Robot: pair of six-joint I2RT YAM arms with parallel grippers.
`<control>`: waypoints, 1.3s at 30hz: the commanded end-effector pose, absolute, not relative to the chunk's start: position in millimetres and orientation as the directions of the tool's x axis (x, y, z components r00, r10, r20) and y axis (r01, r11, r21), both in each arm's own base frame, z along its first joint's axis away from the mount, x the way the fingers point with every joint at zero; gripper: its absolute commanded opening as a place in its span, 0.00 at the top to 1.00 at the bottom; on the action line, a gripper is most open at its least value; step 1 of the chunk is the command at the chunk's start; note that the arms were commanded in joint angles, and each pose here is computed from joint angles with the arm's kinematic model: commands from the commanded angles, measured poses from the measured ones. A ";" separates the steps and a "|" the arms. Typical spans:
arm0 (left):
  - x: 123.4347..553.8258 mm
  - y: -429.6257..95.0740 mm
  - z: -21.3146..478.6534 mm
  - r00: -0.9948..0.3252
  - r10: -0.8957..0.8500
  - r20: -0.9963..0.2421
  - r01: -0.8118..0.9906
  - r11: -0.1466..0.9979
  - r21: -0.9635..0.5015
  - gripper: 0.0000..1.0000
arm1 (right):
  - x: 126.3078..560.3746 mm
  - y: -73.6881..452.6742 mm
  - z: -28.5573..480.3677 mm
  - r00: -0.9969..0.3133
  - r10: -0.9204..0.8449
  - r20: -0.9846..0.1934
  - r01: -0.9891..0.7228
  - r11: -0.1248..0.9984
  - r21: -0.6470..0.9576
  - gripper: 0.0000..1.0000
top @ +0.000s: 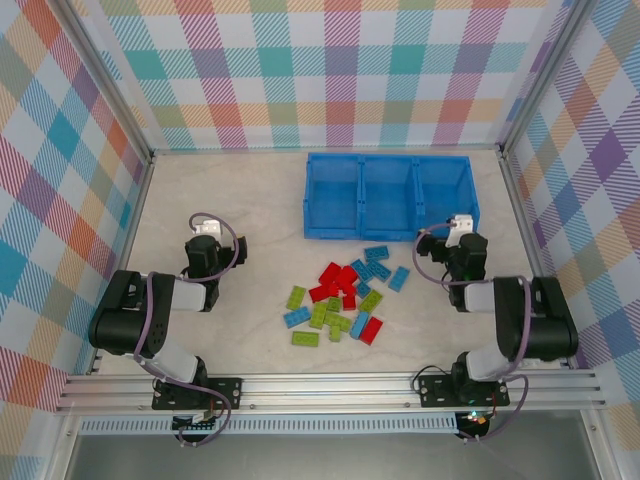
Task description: Sort the legos into containers by color
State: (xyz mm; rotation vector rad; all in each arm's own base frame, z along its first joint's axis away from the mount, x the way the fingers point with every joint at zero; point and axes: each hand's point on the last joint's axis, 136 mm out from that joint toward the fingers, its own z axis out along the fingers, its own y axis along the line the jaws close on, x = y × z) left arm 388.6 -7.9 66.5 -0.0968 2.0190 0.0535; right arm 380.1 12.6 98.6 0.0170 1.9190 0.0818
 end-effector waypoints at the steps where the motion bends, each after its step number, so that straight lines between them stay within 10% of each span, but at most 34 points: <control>1: 397.2 -7.9 79.6 -0.397 -0.064 -0.915 -0.091 0.995 -0.030 0.00 | 371.9 -0.3 163.7 -0.223 0.118 -0.968 0.091 0.991 0.100 0.00; 9: 379.9 -7.9 122.6 -0.379 -0.064 -0.923 -0.122 0.992 -0.019 0.00 | 322.9 72.0 197.5 -0.610 0.373 -0.699 -0.015 0.877 0.481 0.00; 15: 328.1 -61.4 214.7 -0.301 -0.138 -0.943 0.056 0.985 -0.162 0.00 | 277.2 111.9 163.4 -0.863 0.182 -0.472 0.000 0.933 0.359 0.05; 24: 184.3 -215.9 267.0 -0.163 0.437 -0.885 0.827 0.550 0.119 0.00 | 248.6 120.3 88.6 -0.977 0.054 -0.207 0.010 0.978 0.207 0.12; 31: 146.1 -244.2 209.2 0.025 0.743 -0.669 0.923 0.240 0.301 0.00 | 261.2 130.6 55.8 -0.980 0.018 -0.198 -0.015 0.986 0.165 0.14; 39: 146.3 -245.2 227.8 0.051 0.683 -0.728 0.907 0.273 0.320 0.00 | 276.2 124.1 21.2 -0.988 0.013 -0.153 0.002 0.997 0.074 0.32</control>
